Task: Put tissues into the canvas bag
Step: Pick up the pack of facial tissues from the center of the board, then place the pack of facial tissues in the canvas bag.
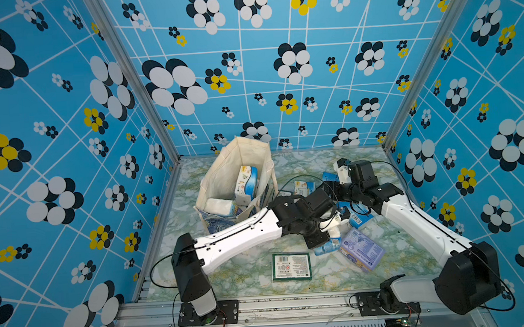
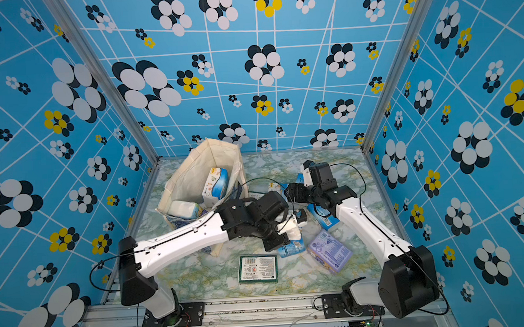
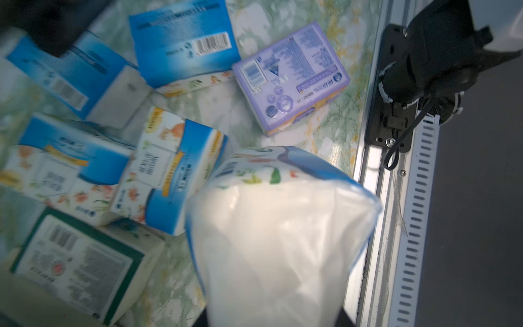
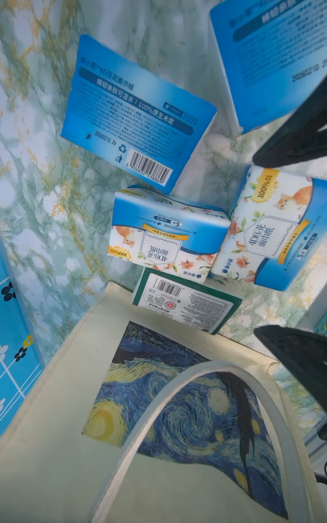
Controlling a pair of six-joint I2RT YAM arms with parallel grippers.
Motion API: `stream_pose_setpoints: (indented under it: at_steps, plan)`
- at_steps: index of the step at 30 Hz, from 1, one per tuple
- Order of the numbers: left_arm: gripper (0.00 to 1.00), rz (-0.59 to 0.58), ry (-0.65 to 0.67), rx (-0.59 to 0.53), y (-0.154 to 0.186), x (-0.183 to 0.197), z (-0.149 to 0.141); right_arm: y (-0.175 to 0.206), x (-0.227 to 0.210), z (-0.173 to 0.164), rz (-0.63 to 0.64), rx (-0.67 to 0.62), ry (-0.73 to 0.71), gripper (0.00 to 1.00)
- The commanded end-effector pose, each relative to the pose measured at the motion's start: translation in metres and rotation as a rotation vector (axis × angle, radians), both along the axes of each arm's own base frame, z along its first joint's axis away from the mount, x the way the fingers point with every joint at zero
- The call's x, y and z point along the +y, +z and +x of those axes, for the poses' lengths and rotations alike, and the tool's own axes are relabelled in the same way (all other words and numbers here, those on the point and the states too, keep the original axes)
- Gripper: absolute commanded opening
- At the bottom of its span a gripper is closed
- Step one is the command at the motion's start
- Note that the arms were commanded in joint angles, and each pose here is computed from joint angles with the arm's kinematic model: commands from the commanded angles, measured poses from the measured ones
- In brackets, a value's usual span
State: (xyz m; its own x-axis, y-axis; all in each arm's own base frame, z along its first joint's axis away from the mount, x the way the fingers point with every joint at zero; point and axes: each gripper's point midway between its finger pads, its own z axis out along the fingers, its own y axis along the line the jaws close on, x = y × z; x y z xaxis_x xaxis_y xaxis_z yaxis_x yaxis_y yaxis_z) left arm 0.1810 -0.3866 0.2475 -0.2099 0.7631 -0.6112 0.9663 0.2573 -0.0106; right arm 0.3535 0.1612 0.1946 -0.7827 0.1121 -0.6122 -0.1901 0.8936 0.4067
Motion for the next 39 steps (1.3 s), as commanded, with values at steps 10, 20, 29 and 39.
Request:
stream_pose_setpoints:
  at_steps: [10,20,29,39]
  plan:
    - [0.27,-0.279,0.602,-0.341,0.146,0.149,0.105,0.024,0.01,0.013,0.03,-0.056,0.046,0.88]
    - [0.27,-0.239,0.955,-0.508,0.138,0.238,0.168,0.089,0.069,0.003,0.127,-0.183,0.202,0.86]
    - [0.27,-0.265,1.025,-0.603,0.141,0.258,0.181,0.111,0.148,-0.002,0.249,-0.21,0.334,0.86]
    - [0.27,-0.261,1.067,-0.647,0.141,0.28,0.185,0.104,0.196,0.018,0.256,-0.196,0.342,0.86]
